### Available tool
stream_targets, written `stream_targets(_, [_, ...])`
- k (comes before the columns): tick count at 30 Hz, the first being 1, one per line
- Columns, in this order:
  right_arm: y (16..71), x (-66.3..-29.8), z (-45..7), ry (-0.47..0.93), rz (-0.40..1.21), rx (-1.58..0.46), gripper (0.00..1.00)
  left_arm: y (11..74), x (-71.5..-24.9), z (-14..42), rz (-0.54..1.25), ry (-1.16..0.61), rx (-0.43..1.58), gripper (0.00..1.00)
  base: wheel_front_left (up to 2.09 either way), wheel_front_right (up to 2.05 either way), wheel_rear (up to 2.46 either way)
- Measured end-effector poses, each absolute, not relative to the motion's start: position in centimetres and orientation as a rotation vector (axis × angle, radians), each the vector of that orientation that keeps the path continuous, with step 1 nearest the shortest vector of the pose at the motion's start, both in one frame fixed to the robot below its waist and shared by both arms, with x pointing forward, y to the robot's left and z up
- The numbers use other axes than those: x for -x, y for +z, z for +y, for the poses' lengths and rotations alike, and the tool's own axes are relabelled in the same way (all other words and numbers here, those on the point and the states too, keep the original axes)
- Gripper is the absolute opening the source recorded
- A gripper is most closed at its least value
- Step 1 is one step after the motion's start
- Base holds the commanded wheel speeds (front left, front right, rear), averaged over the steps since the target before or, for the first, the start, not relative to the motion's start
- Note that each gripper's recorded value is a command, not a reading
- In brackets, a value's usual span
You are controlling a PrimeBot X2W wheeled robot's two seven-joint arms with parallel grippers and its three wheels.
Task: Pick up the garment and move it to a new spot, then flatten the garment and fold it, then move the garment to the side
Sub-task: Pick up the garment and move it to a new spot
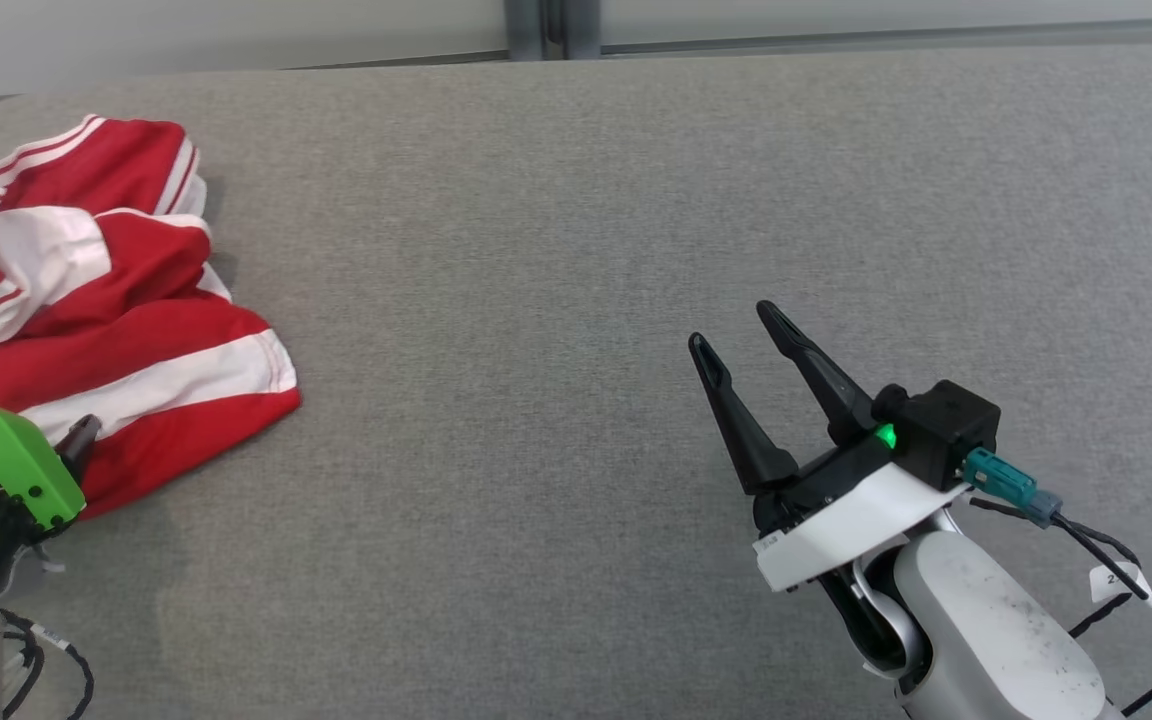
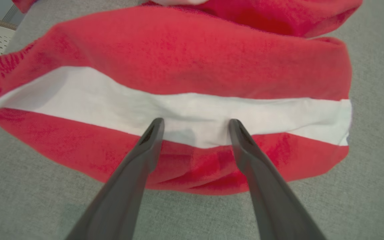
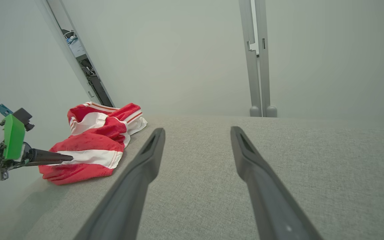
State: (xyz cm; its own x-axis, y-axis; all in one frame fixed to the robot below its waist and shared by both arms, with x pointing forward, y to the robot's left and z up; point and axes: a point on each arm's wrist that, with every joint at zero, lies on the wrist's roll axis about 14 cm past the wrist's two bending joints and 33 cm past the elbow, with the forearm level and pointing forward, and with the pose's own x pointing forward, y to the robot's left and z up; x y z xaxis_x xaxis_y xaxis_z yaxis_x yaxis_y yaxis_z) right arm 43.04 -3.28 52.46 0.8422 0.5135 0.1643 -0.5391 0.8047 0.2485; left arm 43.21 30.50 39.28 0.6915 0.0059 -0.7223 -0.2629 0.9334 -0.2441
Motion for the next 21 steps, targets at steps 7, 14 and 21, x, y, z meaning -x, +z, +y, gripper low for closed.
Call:
stream_targets(7, [51.4, -43.2, -6.0, 0.492, -0.068, -0.275, 1.00, 35.5, -43.1, 29.0, 0.946, 0.131, 0.333, 1.00, 0.00, 0.00, 0.00])
stream_targets(14, [50.8, -42.9, -6.4, 0.480, -0.049, -0.268, 1.00, 35.0, -43.1, 28.7, 0.983, 0.113, 0.311, 0.00, 0.00, 0.00, 0.00])
stream_targets(21, [51.9, -42.4, -5.6, 0.497, -0.070, -0.280, 1.00, 37.7, -43.6, 29.5, 0.909, 0.080, 0.222, 0.00, 0.00, 0.00, 0.00])
